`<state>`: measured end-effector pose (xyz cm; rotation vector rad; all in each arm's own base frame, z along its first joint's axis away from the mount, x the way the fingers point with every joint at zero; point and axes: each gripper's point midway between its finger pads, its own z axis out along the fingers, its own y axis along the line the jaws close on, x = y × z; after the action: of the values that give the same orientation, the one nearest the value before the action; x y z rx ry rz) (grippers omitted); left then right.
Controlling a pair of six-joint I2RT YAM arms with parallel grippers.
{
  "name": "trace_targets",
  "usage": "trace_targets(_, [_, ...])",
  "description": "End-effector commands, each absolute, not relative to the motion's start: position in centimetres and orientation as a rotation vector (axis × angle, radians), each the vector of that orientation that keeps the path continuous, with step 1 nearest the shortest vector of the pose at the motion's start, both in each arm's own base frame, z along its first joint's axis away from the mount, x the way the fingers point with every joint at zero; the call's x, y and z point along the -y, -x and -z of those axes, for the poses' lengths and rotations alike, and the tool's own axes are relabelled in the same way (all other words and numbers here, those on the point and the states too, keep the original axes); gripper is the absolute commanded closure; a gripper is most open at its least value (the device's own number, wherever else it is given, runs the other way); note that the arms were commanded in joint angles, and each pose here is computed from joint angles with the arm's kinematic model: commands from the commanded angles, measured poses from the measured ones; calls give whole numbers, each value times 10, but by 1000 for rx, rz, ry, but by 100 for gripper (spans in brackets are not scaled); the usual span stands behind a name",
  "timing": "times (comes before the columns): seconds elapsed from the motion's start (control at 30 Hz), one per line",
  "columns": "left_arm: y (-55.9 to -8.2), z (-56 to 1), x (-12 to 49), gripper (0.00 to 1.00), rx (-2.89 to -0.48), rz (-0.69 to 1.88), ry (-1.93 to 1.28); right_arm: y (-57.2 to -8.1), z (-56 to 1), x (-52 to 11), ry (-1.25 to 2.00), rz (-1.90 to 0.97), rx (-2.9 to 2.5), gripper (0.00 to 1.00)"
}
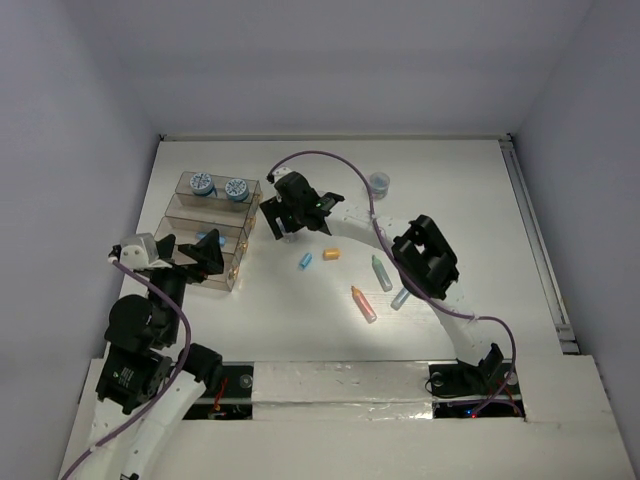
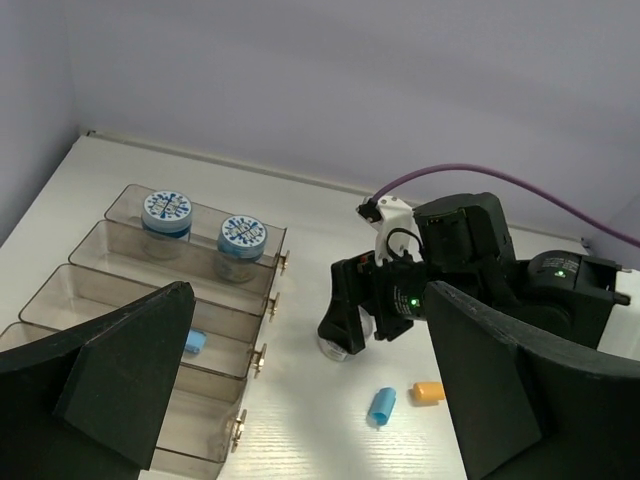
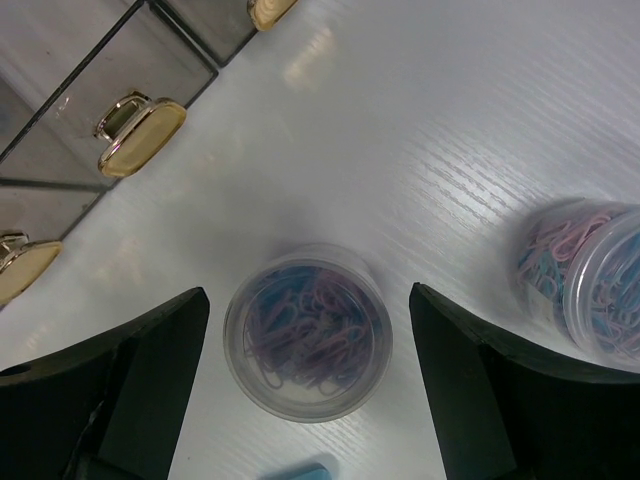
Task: Sort the stationery into containers
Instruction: Pick up the stationery from the center of the board.
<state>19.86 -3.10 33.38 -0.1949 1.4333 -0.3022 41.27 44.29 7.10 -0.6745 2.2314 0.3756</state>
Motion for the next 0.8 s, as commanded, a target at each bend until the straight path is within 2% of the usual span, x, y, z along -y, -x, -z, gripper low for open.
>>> trace_targets(0.0, [-204,-344,30,1,-1400,291,197,-409,-74,-454,721,-403,-2212,16])
trace_targets(0.07, [-204,-344,28,1,-1399,284,203,-409,-73,-453,725,-398,-2213,18])
trace_targets(0.1, [-204,-344,28,1,-1398,285,204,-409,-75,-453,723,-398,-2210,25])
trace_targets(0.33, [-203,-344,29,1,-1395,288,200,-413,-98,-448,690,-378,-2181,53])
trace_targets(0.67, [-197,-350,24,1,-1362,291,216,-422,-218,-482,645,-598,-1939,58])
trace_targets(0.77, [-196,-350,24,1,-1361,295,215,-424,-235,-501,646,-683,-1899,58])
